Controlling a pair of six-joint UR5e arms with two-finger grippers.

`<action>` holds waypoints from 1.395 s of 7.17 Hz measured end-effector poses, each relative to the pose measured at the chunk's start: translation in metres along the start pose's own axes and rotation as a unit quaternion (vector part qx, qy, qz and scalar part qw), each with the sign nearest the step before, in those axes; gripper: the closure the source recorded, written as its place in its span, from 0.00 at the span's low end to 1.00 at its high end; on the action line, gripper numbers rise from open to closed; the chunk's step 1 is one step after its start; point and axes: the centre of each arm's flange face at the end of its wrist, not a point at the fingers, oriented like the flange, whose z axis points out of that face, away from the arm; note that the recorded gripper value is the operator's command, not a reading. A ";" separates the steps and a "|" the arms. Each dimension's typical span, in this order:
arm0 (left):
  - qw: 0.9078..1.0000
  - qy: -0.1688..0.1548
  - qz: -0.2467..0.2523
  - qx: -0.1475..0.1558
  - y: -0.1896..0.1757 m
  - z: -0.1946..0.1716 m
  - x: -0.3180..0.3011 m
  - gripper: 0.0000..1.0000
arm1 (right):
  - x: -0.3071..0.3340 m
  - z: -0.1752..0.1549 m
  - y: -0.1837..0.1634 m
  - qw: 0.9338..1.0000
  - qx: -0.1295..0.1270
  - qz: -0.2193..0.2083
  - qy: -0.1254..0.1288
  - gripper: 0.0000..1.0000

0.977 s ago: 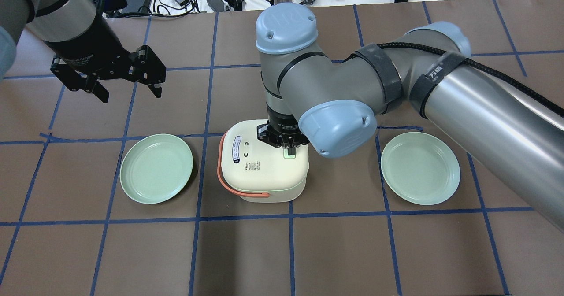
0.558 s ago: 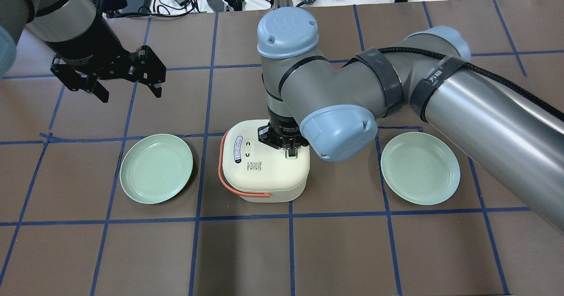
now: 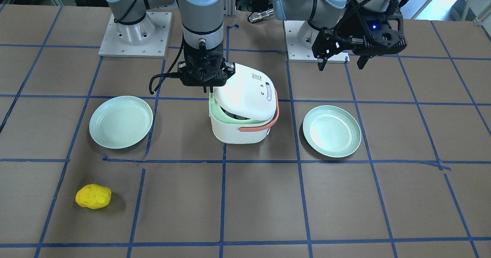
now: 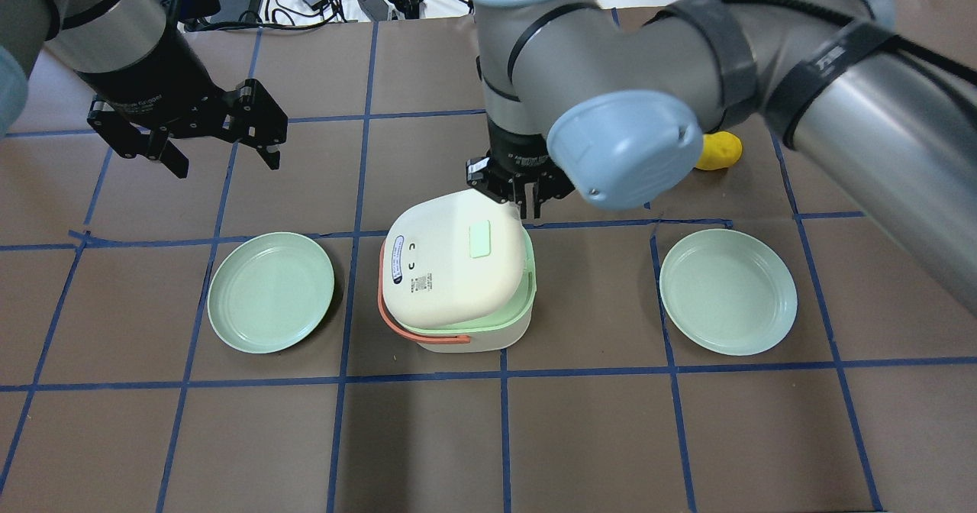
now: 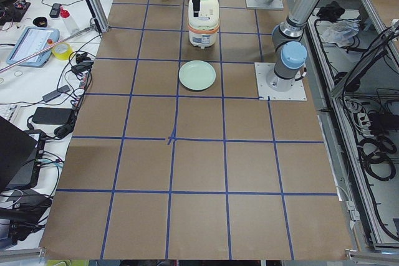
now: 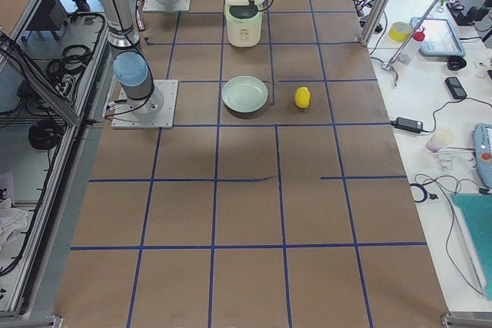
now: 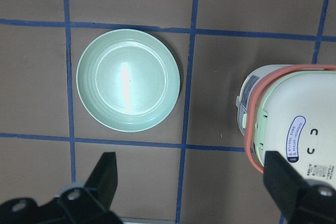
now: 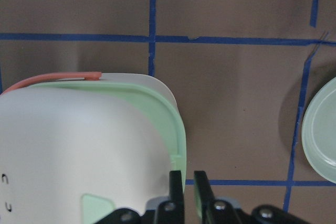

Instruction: Press rice cooker button

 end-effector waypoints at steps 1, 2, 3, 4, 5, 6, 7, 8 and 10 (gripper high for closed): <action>1.000 0.000 0.000 0.000 0.000 0.000 0.000 0.00 | 0.030 -0.025 -0.016 1.000 0.008 -0.004 -0.005 0.00; 1.000 0.000 0.000 0.000 0.000 0.000 0.000 0.00 | 0.059 -0.045 -0.027 1.000 0.021 -0.004 -0.010 0.00; 1.000 0.000 0.000 0.000 0.000 0.000 0.000 0.00 | 0.088 -0.062 -0.032 0.999 0.035 0.003 -0.015 0.00; 1.000 0.000 0.000 0.000 0.000 0.000 0.000 0.00 | 0.114 -0.074 -0.036 0.999 0.046 0.011 -0.018 0.00; 1.000 0.000 0.000 0.000 0.000 0.000 0.000 0.00 | 0.132 -0.082 -0.039 0.998 0.055 0.020 -0.020 0.00; 1.000 0.000 0.000 0.000 0.000 0.000 0.000 0.00 | 0.143 -0.086 -0.040 0.997 0.063 0.027 -0.021 0.00; 1.000 0.000 0.000 0.000 0.000 0.000 0.000 0.00 | 0.149 -0.089 -0.041 0.997 0.070 0.030 -0.021 0.00; 1.000 0.000 0.000 0.000 0.000 0.000 0.000 0.00 | 0.151 -0.091 -0.042 0.997 0.073 0.031 -0.019 0.00; 1.000 0.000 0.000 0.000 0.000 0.000 0.000 0.00 | 0.152 -0.091 -0.041 0.997 0.073 0.032 -0.016 0.00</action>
